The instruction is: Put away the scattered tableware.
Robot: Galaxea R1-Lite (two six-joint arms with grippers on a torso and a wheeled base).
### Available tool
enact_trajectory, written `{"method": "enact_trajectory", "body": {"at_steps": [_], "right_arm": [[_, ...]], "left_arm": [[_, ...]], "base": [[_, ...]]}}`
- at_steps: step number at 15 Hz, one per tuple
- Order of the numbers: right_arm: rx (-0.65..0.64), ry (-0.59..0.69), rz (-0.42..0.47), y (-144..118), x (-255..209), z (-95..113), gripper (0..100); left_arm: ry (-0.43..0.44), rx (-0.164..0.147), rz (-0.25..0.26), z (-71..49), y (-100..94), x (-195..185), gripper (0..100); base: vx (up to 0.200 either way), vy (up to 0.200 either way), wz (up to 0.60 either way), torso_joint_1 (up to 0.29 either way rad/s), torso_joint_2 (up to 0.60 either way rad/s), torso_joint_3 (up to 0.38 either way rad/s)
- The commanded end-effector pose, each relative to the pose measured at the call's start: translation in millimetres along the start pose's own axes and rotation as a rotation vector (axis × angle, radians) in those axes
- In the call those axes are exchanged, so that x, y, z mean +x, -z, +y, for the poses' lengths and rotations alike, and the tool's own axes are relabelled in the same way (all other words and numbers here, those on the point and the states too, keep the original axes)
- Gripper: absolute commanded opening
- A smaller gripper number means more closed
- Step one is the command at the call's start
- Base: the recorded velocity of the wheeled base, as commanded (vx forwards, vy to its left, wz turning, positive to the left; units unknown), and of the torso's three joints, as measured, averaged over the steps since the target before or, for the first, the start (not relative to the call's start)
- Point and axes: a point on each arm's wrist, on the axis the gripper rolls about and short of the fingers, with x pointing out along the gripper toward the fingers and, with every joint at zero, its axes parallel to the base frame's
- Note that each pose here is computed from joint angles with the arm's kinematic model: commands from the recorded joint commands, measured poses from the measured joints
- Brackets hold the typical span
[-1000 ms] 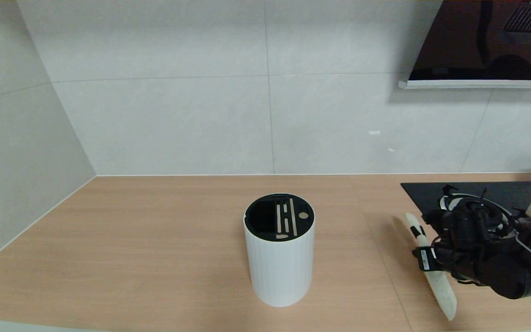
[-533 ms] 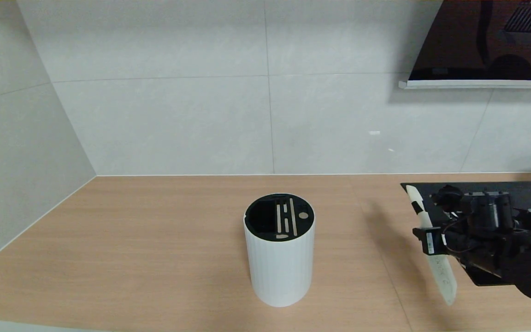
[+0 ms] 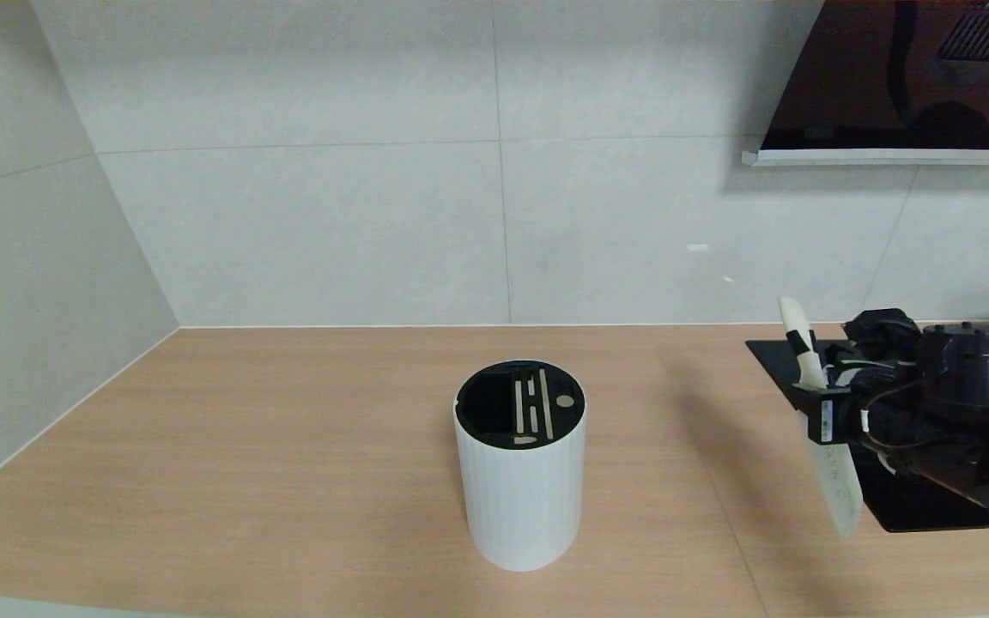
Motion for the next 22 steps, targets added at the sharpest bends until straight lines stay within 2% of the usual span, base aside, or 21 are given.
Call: {"method": "enact_trajectory", "body": {"at_steps": [1,3,4,5,7,9,10,11,12,14,15,18,20,21,22], "right_arm": [[0.004,-0.039,-0.124,-29,-19,9,0],[0.003,-0.085,-0.207,-51,-24,23,0],[0.006,-0.104,-0.25,-64,-24,29,0],[0.004,-0.126,-0.268,-73,-26,36,0],[-0.005,-0.175,-0.28,-87,-31,51,0],[-0.014,-0.247,-0.305,-101,-38,73,0],[-0.017,-0.272,-0.314,-103,-40,79,0],[-0.025,-0.33,-0.325,-107,-48,96,0],[-0.036,-0.37,-0.317,-105,-55,108,0],[-0.045,-0.368,-0.29,-96,-64,121,0],[-0.052,-0.365,-0.278,-92,-64,122,0],[-0.062,-0.423,-0.274,-86,-79,133,0],[-0.05,-0.476,-0.287,-87,-94,140,0],[-0.035,-0.5,-0.285,-86,-99,144,0],[-0.033,-0.522,-0.275,-83,-101,150,0]], "left_arm": [[0.082,0.001,0.052,-2.8,-32.3,4,100],[0.191,-0.015,0.193,-6.5,-78.2,22,100],[0.272,-0.028,0.245,-8.9,-98.8,40,100],[0.351,-0.024,0.267,-11.3,-113.3,56,100],[0.43,-0.017,0.325,-14.1,-129.4,90,100],[0.516,-0.04,0.373,-21.4,-142.2,136,100],[0.547,-0.046,0.382,-25.5,-142.8,147,100],[0.611,-0.081,0.402,-38.4,-138.4,178,100],[0.657,-0.116,0.391,-50.2,-133.2,197,100],[0.712,-0.208,0.414,-69.2,-111.8,217,100],[0.725,-0.232,0.434,-76.2,-98.7,225,100],[0.788,-0.244,0.483,-100.4,-59.8,240,100],[0.842,-0.296,0.471,-117.4,-47.7,241,100],[0.859,-0.364,0.452,-127.7,-45.5,242,100],[0.867,-0.416,0.439,-134.3,-43.1,244,100]], "base": [[0.0,0.0,0.0,0.0,0.0,0.0],[0.0,0.0,0.0,0.0,0.0,0.0],[0.0,0.0,0.0,0.0,0.0,0.0],[0.0,0.0,0.0,0.0,0.0,0.0],[0.0,0.0,0.0,0.0,0.0,0.0],[0.0,0.0,0.0,0.0,0.0,0.0],[0.0,0.0,0.0,0.0,0.0,0.0],[0.0,0.0,0.0,0.0,0.0,0.0],[0.0,0.0,0.0,0.0,0.0,0.0],[0.0,0.0,0.0,0.0,0.0,0.0],[0.0,0.0,0.0,0.0,0.0,0.0],[0.0,0.0,0.0,0.0,0.0,0.0],[0.0,0.0,0.0,0.0,0.0,0.0],[0.0,0.0,0.0,0.0,0.0,0.0],[0.0,0.0,0.0,0.0,0.0,0.0]]}}
